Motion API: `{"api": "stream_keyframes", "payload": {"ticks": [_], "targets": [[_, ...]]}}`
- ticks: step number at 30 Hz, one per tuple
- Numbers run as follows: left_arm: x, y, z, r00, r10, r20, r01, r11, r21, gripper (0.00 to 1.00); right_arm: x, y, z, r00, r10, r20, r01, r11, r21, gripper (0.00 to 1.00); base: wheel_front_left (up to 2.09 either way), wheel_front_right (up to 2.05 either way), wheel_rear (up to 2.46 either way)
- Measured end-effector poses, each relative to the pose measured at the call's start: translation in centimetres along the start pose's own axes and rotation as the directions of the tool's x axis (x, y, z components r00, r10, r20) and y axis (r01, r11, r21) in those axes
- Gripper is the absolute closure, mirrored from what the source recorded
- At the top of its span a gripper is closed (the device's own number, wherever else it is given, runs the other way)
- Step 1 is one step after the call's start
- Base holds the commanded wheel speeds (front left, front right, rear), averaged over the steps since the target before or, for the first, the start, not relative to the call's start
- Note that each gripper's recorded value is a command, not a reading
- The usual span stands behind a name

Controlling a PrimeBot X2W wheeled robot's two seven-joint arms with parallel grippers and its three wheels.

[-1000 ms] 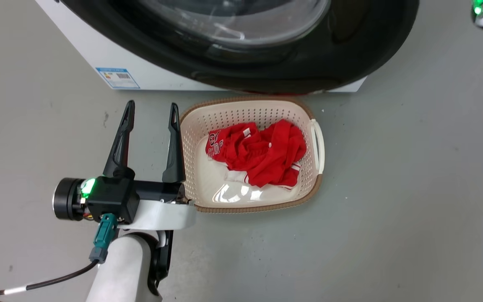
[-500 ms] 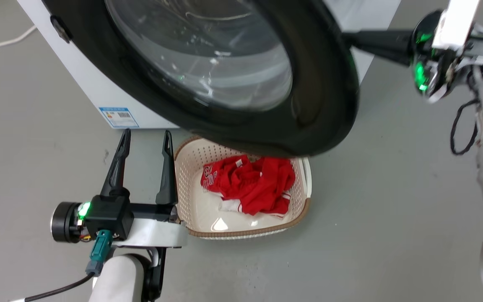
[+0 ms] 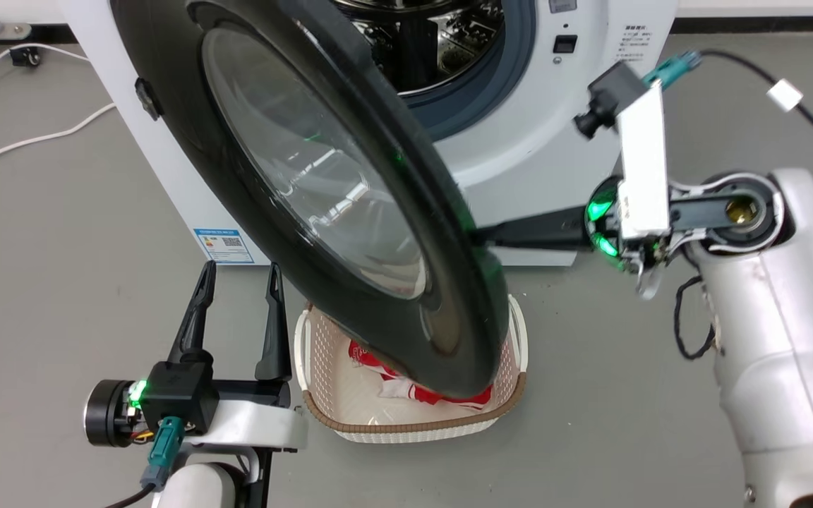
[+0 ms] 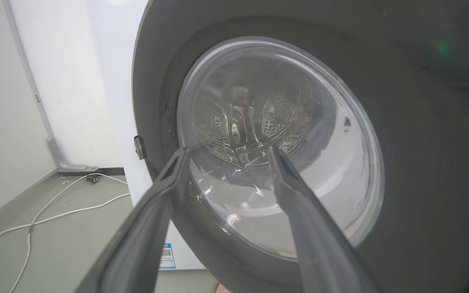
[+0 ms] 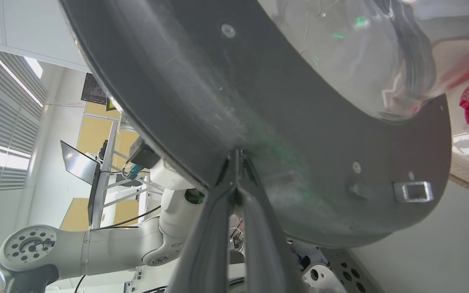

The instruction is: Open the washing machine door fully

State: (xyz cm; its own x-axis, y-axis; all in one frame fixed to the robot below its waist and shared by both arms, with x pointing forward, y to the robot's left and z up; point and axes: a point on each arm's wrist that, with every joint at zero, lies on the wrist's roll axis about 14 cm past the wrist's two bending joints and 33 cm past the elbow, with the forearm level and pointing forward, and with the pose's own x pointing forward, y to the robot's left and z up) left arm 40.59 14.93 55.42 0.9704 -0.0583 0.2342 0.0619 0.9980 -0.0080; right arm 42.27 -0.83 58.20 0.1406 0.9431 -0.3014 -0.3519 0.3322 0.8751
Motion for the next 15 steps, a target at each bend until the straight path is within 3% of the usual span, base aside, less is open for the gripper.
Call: {"api": "stream_keyframes", "payload": {"ticks": [9, 15], "targets": [[-1.0, 0.9, 0.8, 1.000, 0.027, 0.011, -0.027, 1.000, 0.000, 0.00, 2.8, 2.6, -4.0, 0.990, 0.095, -0.102, -0.100, 0.994, -0.048, 1.00, 0.00, 0.00, 0.00], [-1.4, 1.1, 0.8, 0.999, 0.039, 0.009, -0.039, 0.999, -0.002, 0.00, 3.7, 3.5, -4.7, 0.987, 0.132, -0.096, -0.138, 0.989, -0.051, 1.00, 0.00, 0.00, 0.00]]}}
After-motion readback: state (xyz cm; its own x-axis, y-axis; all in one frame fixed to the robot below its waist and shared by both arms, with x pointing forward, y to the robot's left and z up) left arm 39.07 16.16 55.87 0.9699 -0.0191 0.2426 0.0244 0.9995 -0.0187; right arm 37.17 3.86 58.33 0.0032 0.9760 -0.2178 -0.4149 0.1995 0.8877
